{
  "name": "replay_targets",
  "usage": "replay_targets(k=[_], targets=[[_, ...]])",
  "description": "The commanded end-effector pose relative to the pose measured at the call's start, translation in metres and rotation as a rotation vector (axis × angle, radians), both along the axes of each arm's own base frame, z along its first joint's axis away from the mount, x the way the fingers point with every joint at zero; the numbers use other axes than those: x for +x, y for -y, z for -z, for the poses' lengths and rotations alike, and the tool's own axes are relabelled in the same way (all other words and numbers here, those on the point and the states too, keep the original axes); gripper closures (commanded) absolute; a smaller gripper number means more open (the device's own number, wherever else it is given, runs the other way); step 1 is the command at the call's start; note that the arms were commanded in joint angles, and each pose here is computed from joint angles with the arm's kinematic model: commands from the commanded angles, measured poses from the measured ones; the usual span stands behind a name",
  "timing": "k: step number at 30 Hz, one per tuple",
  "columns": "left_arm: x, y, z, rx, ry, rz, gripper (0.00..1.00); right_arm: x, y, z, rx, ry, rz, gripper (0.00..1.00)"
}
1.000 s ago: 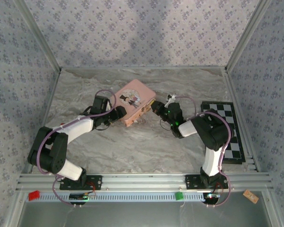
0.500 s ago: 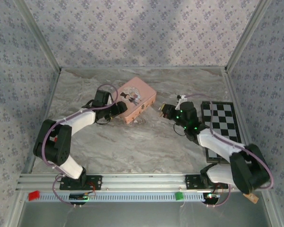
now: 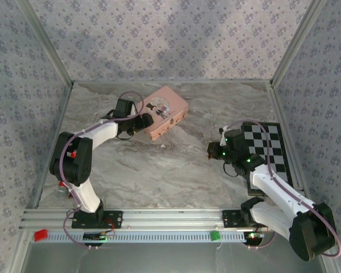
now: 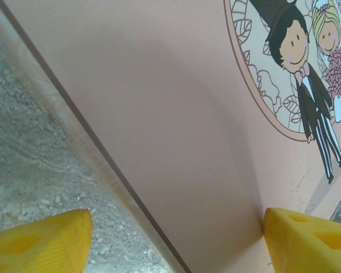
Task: Unlock the padlock with the key
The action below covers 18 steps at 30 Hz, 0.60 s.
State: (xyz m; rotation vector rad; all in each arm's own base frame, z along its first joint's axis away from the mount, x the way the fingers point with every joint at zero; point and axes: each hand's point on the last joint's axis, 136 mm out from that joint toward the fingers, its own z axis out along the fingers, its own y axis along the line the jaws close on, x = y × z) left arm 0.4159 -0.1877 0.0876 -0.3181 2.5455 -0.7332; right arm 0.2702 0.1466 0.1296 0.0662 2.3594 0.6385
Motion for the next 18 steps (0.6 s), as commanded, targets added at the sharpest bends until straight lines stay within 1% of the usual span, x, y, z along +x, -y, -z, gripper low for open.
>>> replay_targets(k=[1, 4, 7, 11, 15, 18], targets=[[-0.007, -0.019, 0.024, 0.113, -0.082, -0.013, 0.22, -0.018, 0.006, 0.020, -0.041, -0.087, -0.027, 1.00], [-0.009, -0.021, 0.017, 0.124, -0.070, -0.008, 0.21, -0.022, 0.011, 0.030, -0.061, -0.126, -0.013, 1.00], [-0.016, -0.025, 0.009, 0.152, -0.073, 0.013, 0.14, -0.026, 0.021, 0.044, -0.112, -0.204, 0.013, 1.00], [-0.029, -0.034, -0.002, 0.158, -0.061, 0.011, 0.08, -0.025, 0.024, 0.059, -0.140, -0.263, 0.018, 1.00], [-0.046, -0.042, -0.008, 0.161, -0.041, -0.011, 0.07, -0.019, 0.023, 0.069, -0.145, -0.287, 0.029, 1.00], [-0.062, -0.050, -0.013, 0.133, 0.030, -0.048, 0.05, -0.013, 0.019, 0.075, -0.141, -0.294, 0.027, 1.00]])
